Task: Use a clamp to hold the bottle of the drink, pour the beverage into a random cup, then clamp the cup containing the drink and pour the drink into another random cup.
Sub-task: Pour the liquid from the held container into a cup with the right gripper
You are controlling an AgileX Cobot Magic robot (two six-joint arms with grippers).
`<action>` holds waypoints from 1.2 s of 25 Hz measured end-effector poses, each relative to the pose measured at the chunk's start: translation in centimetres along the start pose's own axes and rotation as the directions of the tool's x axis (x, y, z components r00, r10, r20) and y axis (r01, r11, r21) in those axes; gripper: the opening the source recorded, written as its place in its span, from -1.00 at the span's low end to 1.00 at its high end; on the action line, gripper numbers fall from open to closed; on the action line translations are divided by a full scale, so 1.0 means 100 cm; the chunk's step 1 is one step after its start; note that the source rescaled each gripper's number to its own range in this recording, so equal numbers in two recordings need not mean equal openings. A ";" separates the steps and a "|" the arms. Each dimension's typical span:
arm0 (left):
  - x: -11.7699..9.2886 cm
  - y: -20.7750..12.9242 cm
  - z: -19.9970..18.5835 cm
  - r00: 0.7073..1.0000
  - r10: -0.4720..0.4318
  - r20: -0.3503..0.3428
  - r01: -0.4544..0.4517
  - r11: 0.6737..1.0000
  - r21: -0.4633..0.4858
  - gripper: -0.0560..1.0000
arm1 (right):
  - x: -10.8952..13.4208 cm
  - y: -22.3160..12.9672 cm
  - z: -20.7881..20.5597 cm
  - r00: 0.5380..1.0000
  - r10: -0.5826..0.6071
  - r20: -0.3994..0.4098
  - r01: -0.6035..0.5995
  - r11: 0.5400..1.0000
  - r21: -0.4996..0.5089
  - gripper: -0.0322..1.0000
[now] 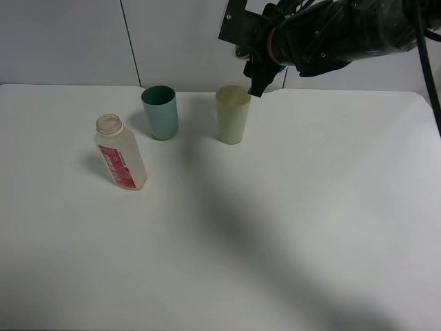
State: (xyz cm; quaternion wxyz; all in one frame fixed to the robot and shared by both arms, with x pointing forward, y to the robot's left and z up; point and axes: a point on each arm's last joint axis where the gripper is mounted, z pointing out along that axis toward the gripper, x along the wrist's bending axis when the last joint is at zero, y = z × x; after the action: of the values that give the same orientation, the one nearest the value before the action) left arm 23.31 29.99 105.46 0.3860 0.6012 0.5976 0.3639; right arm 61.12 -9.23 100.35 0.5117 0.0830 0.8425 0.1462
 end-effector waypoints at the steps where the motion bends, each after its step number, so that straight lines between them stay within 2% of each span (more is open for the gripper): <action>1: 0.000 0.000 0.000 1.000 0.000 0.000 0.000 1.000 0.000 1.00 | 0.000 0.000 0.000 1.000 -0.013 0.002 0.013 1.000 0.002 -0.94; 30: 0.000 0.000 0.000 1.000 0.001 0.000 -0.001 1.000 0.000 1.00 | -0.001 -0.001 0.000 0.977 -0.212 0.015 0.211 0.977 0.024 -0.94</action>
State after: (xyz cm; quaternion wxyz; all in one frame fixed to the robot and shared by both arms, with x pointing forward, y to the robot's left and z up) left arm 23.31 29.99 105.46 0.3858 0.6015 0.5973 0.3641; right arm 61.14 -9.36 100.44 0.5307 -0.0001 0.8437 0.0807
